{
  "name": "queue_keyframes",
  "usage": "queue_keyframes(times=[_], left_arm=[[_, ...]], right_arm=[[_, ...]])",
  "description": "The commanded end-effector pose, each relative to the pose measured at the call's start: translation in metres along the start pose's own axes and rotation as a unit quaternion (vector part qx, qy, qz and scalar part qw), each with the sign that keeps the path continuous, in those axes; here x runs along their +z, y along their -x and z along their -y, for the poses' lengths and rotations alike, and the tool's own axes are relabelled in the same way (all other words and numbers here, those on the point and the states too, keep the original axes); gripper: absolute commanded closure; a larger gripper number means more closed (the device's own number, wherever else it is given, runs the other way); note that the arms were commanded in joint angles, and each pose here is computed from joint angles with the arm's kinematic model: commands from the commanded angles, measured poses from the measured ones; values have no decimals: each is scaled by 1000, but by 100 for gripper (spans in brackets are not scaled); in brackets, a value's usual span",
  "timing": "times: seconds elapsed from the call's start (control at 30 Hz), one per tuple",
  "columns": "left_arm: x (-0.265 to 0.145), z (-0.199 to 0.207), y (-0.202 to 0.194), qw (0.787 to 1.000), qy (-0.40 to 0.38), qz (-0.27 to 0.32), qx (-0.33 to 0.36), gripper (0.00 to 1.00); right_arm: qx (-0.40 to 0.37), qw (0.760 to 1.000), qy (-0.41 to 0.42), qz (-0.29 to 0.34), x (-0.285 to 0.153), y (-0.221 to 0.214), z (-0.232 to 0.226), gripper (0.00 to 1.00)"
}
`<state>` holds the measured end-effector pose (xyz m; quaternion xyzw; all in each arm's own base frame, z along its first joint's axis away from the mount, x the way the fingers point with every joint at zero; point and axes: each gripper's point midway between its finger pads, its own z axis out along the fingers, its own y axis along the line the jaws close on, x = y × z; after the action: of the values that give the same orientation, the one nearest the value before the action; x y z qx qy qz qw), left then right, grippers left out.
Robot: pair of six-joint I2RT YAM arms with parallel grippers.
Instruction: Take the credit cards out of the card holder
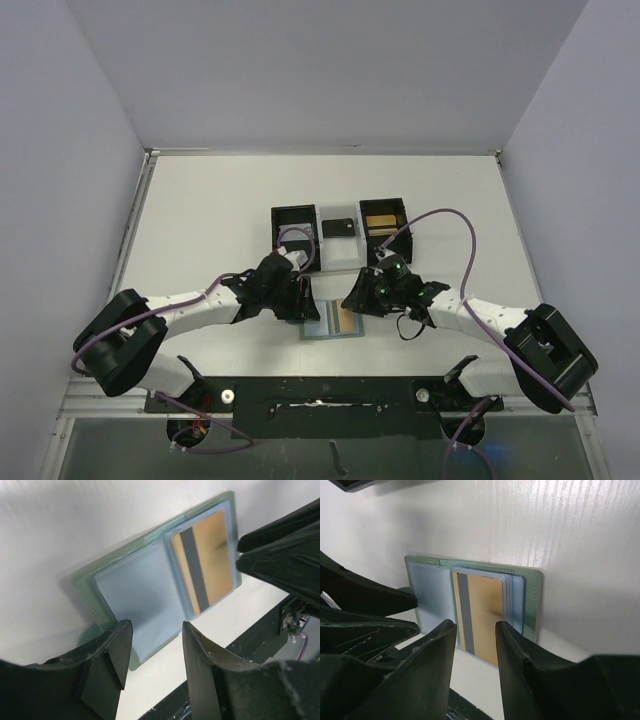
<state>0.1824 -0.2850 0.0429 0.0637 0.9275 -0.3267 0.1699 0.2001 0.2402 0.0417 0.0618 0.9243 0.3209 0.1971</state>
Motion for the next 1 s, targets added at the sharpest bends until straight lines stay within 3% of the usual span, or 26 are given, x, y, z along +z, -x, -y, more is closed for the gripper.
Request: queue_keyframes(times=[0.0, 0.17, 0.4, 0.7, 0.97], left_arm=[[-7, -9, 6, 999, 36, 18, 8, 57], [-6, -15, 13, 998, 60, 21, 23, 57], [-3, -24, -7, 997, 70, -18, 21, 61], [-3, -21, -2, 997, 68, -13, 30, 66], [-4, -19, 2, 997, 68, -9, 36, 69]], right_arm=[[-17, 1000, -6, 7, -4, 13, -15, 61], [-14, 1000, -18, -9, 0, 4, -12, 61], [-24, 996, -74, -33, 7, -3, 11, 60], [-39, 998, -41, -29, 5, 7, -10, 78], [-50, 998, -22, -37, 3, 8, -24, 79]])
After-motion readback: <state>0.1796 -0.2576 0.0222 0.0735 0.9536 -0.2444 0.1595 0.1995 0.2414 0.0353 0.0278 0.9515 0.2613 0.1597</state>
